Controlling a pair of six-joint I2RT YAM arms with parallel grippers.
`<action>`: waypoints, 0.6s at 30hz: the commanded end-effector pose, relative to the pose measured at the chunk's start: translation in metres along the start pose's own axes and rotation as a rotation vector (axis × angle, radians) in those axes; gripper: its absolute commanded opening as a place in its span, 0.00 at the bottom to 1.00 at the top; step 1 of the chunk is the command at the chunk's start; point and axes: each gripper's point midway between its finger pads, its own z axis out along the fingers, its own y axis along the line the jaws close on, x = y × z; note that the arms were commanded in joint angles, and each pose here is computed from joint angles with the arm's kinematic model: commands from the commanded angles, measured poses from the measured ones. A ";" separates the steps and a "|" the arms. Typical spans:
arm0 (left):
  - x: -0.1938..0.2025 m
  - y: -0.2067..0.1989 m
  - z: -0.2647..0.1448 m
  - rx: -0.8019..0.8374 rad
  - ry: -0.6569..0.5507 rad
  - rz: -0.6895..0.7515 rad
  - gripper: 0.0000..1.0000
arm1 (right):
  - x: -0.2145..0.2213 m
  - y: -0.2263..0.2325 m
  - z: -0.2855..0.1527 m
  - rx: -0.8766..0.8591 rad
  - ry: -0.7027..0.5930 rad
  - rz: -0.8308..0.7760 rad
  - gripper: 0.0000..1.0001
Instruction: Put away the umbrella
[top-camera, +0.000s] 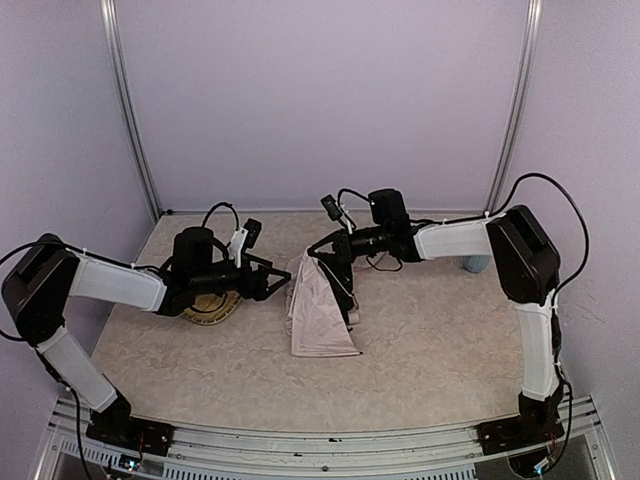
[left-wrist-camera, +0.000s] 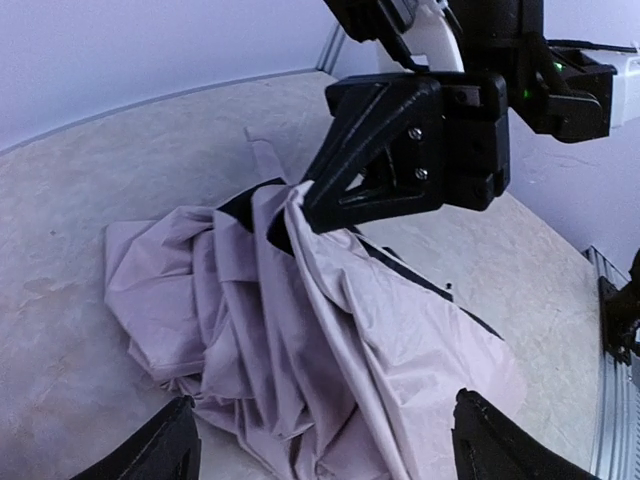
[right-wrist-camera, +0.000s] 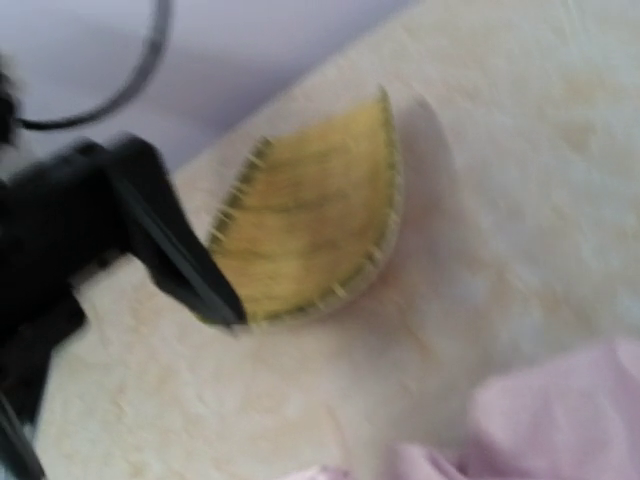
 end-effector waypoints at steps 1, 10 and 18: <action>-0.004 -0.025 0.018 0.181 0.013 -0.020 0.87 | -0.044 0.039 -0.016 -0.059 -0.082 -0.114 0.00; -0.017 -0.039 0.046 0.261 -0.007 -0.017 0.54 | -0.047 0.057 -0.017 -0.081 -0.076 -0.139 0.00; -0.013 -0.021 0.053 0.229 -0.006 -0.052 0.00 | -0.049 0.053 -0.030 -0.010 -0.037 -0.143 0.18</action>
